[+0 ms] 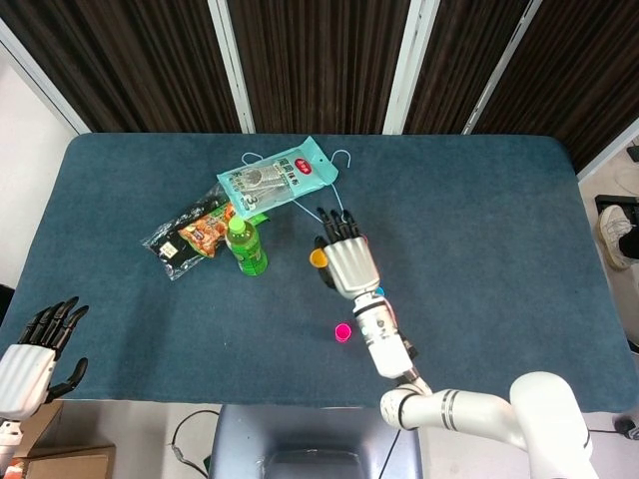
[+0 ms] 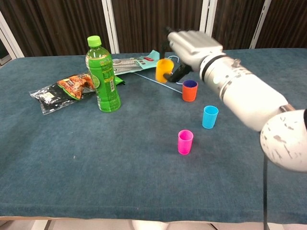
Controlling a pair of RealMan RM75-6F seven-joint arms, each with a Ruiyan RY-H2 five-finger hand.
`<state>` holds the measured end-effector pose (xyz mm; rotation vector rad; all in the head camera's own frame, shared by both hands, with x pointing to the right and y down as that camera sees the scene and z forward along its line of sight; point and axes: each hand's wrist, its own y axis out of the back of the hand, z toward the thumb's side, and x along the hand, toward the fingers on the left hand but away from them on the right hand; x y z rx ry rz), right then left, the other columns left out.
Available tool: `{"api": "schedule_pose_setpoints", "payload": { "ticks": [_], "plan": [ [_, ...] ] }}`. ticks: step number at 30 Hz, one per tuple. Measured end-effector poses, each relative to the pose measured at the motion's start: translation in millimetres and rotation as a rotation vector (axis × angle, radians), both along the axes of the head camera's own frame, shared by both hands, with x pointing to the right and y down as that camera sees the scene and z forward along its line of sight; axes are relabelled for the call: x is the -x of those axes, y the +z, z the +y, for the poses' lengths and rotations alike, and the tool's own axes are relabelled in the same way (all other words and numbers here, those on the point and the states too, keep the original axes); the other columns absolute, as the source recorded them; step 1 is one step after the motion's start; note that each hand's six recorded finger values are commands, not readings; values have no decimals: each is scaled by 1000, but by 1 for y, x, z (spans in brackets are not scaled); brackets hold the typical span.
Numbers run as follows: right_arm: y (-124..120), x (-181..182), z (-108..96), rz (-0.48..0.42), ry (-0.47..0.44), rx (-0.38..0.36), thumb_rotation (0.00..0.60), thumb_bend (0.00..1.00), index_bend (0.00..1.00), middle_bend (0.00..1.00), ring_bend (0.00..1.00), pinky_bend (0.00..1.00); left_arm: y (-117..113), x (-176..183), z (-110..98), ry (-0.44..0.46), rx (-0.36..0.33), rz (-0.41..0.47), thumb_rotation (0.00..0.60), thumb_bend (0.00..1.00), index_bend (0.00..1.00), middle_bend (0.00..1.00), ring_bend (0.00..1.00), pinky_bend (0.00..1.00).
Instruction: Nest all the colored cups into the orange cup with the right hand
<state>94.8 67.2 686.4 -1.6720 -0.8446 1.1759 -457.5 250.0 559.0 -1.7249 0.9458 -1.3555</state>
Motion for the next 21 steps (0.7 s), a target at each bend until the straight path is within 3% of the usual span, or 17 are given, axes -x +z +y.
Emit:
{"api": "schedule_pose_setpoints", "payload": {
  "ticks": [2, 9, 15, 21],
  "plan": [
    [0, -16, -15, 24, 54, -19, 600, 479, 644, 27, 0, 0, 2, -1, 1, 3, 5, -2, 600, 434, 0, 0, 0, 102],
    [20, -46, -35, 103, 136, 38, 600, 479, 646, 27, 0, 0, 6, -2, -1, 0, 13, -10, 600, 435, 0, 0, 0, 103],
    [38, -59, -37, 176, 141, 76, 600, 479, 649, 27, 0, 0, 8, -3, -2, 3, 21, -11, 600, 435, 0, 0, 0, 103],
    [44, -53, -35, 172, 135, 90, 600, 480, 648, 27, 0, 0, 7, -2, -2, -1, 22, -11, 600, 434, 0, 0, 0, 104]
  ]
}}
